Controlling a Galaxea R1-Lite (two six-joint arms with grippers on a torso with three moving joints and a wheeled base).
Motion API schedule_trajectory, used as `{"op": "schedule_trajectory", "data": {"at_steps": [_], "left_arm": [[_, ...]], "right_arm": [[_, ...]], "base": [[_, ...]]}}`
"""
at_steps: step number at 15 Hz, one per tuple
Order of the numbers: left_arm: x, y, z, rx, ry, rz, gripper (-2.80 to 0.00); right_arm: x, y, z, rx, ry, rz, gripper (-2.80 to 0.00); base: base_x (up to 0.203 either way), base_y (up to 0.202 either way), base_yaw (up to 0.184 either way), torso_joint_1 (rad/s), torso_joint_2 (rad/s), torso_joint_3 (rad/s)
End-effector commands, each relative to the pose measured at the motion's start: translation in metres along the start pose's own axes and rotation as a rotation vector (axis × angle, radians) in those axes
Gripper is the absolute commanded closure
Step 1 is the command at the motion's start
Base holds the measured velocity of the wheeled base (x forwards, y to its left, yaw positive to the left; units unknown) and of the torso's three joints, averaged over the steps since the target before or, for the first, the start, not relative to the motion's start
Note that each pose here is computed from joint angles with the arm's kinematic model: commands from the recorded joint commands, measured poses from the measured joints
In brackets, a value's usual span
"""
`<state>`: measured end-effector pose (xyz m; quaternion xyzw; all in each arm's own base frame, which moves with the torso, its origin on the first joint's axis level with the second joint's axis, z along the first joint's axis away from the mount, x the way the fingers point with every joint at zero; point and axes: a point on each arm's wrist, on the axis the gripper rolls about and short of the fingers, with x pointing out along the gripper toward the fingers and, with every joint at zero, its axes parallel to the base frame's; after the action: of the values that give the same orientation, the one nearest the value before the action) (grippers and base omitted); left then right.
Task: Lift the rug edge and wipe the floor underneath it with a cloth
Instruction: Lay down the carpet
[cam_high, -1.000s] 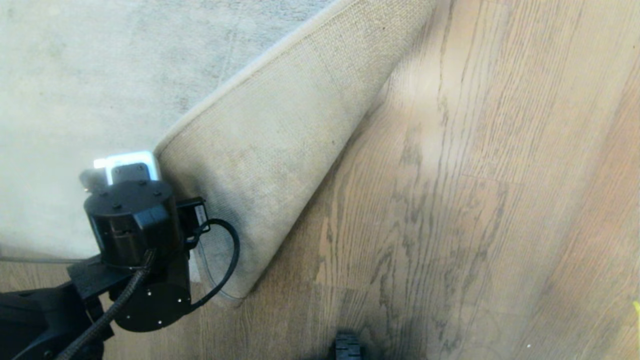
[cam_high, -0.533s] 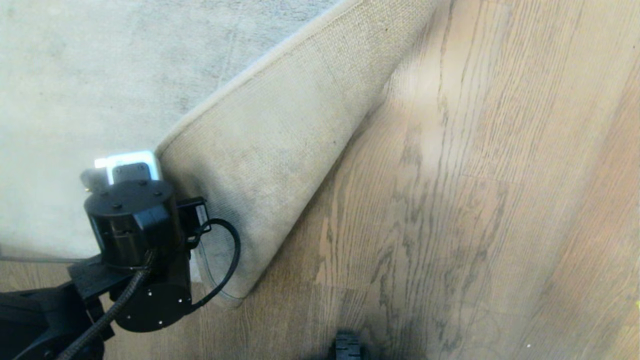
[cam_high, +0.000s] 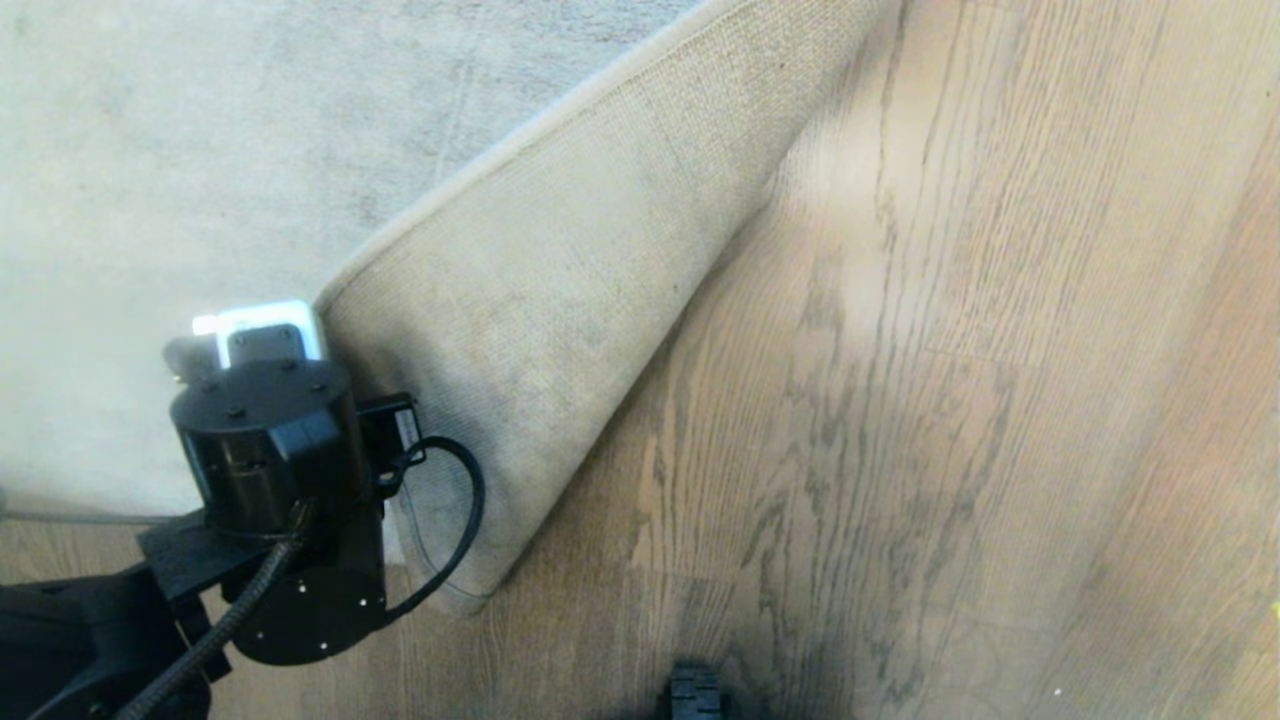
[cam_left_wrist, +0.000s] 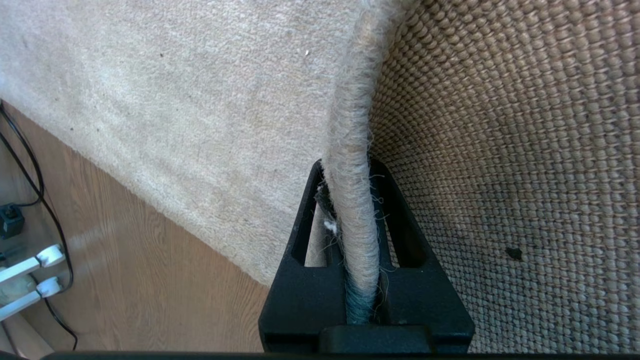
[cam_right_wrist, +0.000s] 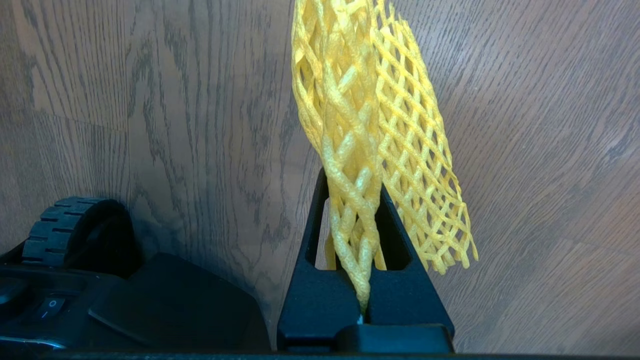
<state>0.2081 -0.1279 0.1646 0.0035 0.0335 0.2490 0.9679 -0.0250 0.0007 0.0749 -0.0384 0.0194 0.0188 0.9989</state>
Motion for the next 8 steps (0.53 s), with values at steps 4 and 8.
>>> {"op": "schedule_trajectory", "data": {"at_steps": [4, 8], "left_arm": [[-0.0024, -0.0017, -0.0007, -0.001, -0.001, -0.007, 0.0], [-0.0037, -0.0027, -0.0029, 0.006, 0.002, -0.014, 0.0]], "right_arm": [[0.0003, 0.0, -0.0001, -0.001, 0.005, 0.001, 0.0], [0.0003, 0.0, 0.0001, -0.001, 0.004, 0.001, 0.0]], "base": [[0.0, 0.0, 0.0, 0.0, 0.0, 0.0], [0.0, 0.0, 0.0, 0.0, 0.0, 0.0]]}}
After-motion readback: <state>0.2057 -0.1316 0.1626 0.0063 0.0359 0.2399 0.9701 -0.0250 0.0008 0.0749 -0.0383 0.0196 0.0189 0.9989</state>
